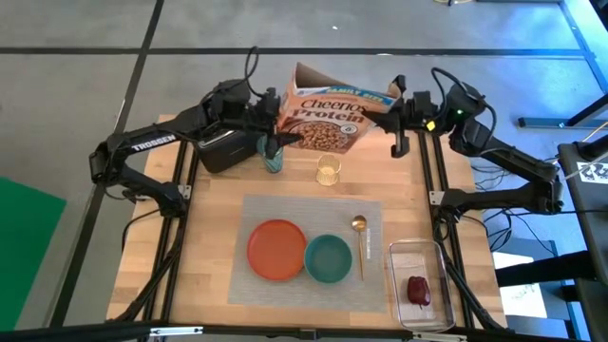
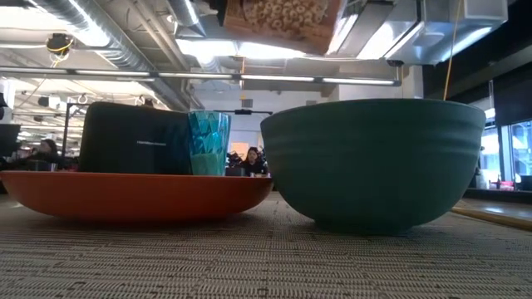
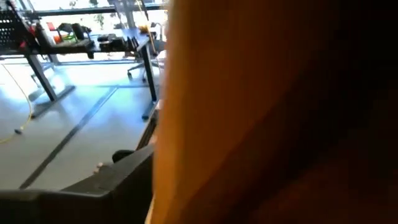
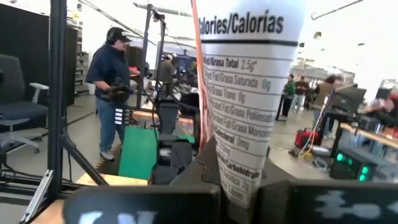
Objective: Arrange a breakfast setting
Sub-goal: Pour the cereal into the green bowl
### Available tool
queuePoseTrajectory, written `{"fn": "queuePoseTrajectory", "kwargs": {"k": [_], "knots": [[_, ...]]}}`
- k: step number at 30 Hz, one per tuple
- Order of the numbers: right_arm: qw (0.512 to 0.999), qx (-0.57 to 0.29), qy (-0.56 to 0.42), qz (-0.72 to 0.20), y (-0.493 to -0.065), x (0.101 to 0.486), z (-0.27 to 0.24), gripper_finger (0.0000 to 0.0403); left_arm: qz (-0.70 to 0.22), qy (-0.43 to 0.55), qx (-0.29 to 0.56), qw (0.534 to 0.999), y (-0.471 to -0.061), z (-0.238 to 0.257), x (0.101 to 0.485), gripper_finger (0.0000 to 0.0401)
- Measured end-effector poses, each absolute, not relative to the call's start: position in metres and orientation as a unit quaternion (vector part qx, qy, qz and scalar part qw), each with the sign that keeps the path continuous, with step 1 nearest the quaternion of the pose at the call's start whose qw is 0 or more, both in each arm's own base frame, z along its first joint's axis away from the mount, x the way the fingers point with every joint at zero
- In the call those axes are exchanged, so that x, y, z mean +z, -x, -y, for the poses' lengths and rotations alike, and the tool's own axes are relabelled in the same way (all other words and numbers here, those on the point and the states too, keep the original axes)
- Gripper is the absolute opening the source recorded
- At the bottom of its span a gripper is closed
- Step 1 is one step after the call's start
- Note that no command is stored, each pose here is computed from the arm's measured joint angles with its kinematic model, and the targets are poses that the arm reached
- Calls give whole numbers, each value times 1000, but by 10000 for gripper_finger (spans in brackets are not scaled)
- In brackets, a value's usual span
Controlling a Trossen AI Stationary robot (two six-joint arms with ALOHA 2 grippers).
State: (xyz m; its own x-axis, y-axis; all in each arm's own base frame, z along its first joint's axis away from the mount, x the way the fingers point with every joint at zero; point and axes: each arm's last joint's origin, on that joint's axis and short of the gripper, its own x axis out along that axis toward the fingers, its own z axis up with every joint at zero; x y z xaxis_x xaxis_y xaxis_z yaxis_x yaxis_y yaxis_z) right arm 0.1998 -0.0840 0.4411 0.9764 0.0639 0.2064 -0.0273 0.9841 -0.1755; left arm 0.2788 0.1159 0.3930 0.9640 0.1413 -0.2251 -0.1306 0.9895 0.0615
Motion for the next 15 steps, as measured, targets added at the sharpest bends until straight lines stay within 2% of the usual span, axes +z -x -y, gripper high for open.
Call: {"fn": "queuePoseTrajectory", "kwargs": {"k": [8, 12, 15], "knots": [[993, 35, 60, 93, -209, 435, 88, 0, -110, -44, 33, 992, -277, -111, 396, 175], [994, 37, 42, 93, -210, 435, 89, 3, -127, -37, 25, 991, -276, -110, 392, 139], [994, 33, 34, 103, -210, 437, 89, 21, -140, -47, 17, 989, -274, -108, 391, 123]]}}
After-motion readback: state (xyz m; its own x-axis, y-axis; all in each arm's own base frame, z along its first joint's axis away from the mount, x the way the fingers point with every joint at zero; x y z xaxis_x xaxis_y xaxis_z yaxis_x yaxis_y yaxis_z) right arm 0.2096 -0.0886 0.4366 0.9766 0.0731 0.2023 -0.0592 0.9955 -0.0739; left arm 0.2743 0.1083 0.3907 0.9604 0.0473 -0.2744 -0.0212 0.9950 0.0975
